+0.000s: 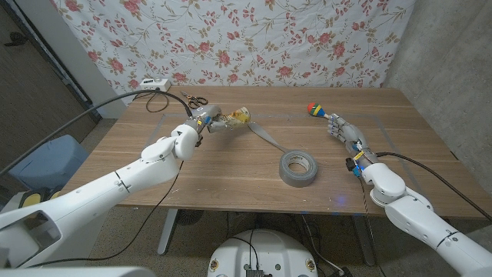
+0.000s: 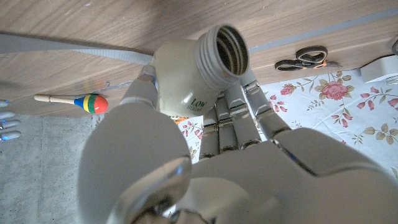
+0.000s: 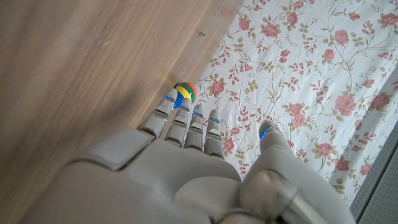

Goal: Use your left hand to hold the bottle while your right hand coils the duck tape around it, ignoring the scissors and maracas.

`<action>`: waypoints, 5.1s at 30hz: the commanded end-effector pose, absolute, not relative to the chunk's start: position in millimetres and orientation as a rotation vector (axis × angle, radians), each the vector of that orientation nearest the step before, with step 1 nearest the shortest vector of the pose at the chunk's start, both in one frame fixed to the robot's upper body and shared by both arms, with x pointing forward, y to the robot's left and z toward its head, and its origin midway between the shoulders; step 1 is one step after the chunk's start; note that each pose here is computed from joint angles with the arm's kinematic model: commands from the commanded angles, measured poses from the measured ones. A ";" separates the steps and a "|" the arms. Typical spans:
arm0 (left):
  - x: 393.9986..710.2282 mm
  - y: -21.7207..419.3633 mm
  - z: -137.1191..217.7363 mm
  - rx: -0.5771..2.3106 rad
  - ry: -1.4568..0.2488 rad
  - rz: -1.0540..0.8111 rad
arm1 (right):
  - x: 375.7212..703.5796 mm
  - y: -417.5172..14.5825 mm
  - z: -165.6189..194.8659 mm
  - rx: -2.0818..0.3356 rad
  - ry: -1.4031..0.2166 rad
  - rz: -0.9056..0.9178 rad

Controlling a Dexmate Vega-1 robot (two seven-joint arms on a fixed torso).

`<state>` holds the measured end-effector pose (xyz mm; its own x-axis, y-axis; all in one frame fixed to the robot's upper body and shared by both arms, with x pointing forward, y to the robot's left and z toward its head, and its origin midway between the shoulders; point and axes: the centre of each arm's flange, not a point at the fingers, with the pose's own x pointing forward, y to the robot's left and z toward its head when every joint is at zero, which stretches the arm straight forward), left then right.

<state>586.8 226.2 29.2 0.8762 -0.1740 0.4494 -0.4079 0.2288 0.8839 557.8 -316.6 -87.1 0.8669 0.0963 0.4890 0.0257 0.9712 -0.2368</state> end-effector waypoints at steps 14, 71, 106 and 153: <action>583.2 233.0 41.4 1.310 -0.581 0.122 | 469.0 -263.7 -77.3 -0.657 -0.492 -0.017; 572.3 223.0 49.2 1.320 -0.618 0.118 | 426.7 -174.4 -74.2 -1.271 -0.220 0.250; 561.7 217.9 46.4 1.285 -0.620 0.086 | 462.2 -162.0 -116.9 -1.601 -0.155 0.019; 570.1 229.7 43.6 1.257 -0.604 0.077 | 480.4 -203.1 -52.7 -1.694 -1.031 -0.736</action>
